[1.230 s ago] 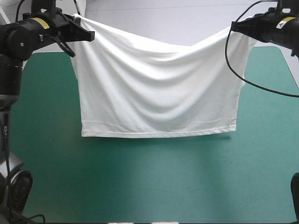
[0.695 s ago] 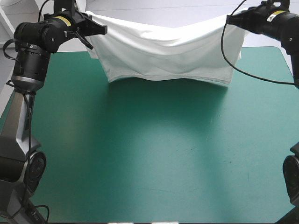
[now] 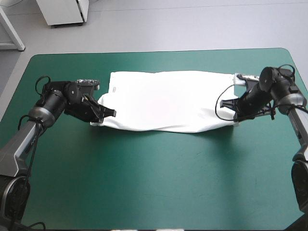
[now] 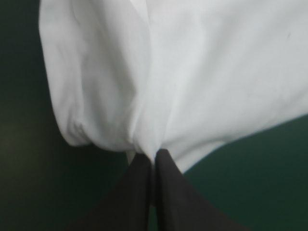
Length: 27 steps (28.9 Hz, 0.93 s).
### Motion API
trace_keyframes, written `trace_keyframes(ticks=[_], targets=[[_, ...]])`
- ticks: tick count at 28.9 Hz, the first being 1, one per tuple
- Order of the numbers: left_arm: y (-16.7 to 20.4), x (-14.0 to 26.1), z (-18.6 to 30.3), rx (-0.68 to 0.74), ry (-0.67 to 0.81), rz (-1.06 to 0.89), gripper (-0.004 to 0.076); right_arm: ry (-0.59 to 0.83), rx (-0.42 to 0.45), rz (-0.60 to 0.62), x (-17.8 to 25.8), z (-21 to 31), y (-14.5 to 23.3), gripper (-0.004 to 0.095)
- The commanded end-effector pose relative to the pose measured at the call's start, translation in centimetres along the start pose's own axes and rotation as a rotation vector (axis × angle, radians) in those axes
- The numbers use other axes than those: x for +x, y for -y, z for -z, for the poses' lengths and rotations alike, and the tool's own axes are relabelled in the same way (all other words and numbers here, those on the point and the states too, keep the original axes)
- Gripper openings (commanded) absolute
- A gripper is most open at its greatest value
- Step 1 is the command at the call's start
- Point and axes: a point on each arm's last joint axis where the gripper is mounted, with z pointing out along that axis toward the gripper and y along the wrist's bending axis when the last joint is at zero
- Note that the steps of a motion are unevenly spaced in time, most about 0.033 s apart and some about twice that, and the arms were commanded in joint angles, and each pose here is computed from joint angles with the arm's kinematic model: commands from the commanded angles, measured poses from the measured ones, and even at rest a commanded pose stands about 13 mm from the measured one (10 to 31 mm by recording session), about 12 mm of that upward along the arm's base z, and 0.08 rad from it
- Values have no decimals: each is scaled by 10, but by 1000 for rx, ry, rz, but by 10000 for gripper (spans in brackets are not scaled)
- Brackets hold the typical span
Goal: Fold the cloth
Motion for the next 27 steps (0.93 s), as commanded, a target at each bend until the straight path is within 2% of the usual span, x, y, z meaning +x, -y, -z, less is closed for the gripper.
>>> trace_keyframes(ticks=[1,8,12,17,23,25,27], targets=[[4,29,4,60,-19,4,-9,-13,-9,5,34,3,2,-19],[2,111,-9,80,-190,17,-9,-125,14,8,102,-7,12,-19],[2,142,-7,96,-254,29,-9,-195,16,2,132,-9,15,-19],[3,162,1,101,-272,23,-9,-226,13,-11,158,-4,16,-19],[4,164,5,103,-264,17,-8,-203,10,-25,165,0,15,-18],[4,167,6,106,-302,5,11,-203,11,-32,165,0,15,-3],[5,171,7,115,-344,-13,57,-202,11,-32,165,1,15,57]])
